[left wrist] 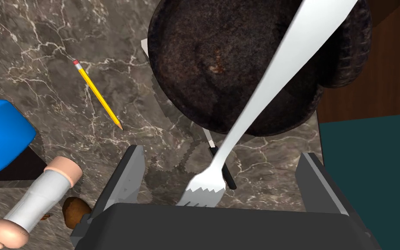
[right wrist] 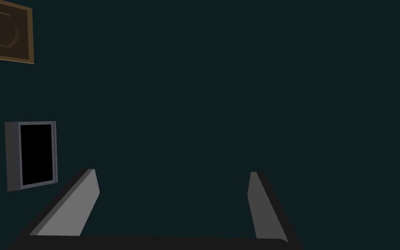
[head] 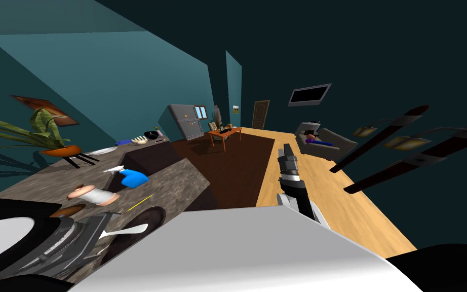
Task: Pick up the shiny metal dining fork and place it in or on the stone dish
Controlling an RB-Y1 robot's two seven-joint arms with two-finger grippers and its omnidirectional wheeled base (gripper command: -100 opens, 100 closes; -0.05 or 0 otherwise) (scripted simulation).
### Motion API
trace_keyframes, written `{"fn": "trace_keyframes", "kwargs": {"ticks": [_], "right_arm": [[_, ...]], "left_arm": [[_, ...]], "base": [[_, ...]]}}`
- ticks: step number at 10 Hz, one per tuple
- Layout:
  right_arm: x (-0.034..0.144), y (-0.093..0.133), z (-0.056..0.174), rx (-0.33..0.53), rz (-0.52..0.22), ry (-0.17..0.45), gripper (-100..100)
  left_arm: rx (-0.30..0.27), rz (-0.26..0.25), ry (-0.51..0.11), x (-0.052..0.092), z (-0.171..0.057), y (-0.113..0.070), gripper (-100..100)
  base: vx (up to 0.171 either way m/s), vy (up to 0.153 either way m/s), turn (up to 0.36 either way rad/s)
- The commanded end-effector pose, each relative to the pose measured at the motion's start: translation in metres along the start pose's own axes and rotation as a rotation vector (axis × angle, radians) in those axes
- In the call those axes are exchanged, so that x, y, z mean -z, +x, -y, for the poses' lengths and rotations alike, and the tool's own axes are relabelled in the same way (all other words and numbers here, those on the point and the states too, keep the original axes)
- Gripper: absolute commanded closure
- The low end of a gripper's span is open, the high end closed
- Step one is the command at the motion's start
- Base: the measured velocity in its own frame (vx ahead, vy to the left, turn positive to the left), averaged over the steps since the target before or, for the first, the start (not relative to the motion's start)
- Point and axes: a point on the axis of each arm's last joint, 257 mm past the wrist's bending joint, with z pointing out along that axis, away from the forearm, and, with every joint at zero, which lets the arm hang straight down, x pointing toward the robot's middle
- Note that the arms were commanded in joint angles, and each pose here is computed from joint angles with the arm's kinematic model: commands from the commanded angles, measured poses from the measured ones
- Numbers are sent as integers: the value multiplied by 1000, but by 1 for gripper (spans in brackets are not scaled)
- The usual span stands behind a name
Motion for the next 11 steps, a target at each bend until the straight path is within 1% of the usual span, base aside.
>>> {"fn": "trace_keyframes", "kwargs": {"ticks": [1, 3, 4, 5, 6, 7, 8, 9, 10, 11], "right_arm": [[0, 0, 0, 0, 0, 0, 0], [0, 0, 0, 0, 0, 0, 0], [0, 0, 0, 0, 0, 0, 0], [0, 0, 0, 0, 0, 0, 0], [0, 0, 0, 0, 0, 0, 0], [0, 0, 0, 0, 0, 0, 0], [0, 0, 0, 0, 0, 0, 0], [0, 0, 0, 0, 0, 0, 0], [0, 0, 0, 0, 0, 0, 0], [0, 0, 0, 0, 0, 0, 0]], "left_arm": [[0, 0, 0, 0, 0, 0, -100], [0, 0, 0, 0, 0, 0, -100], [0, 0, 0, 0, 0, 0, 0], [-89, -66, 5, -6, 16, 19, -100], [-123, -85, -12, -10, 17, 23, -100], [-120, -75, -21, -11, 20, 18, -100], [-96, -77, -36, -14, 18, 12, -100], [-186, -137, -21, -17, 32, 35, -100], [-218, -156, -36, -20, 33, 38, -100], [-209, -141, -50, -22, 36, 30, -100]], "base": [[0, 0, 0], [0, 0, 0], [0, 0, 0], [29, -61, 223], [39, -95, 134], [22, -64, -21], [8, -24, -22], [22, -67, 213], [39, -99, 138], [25, -61, -17]]}}
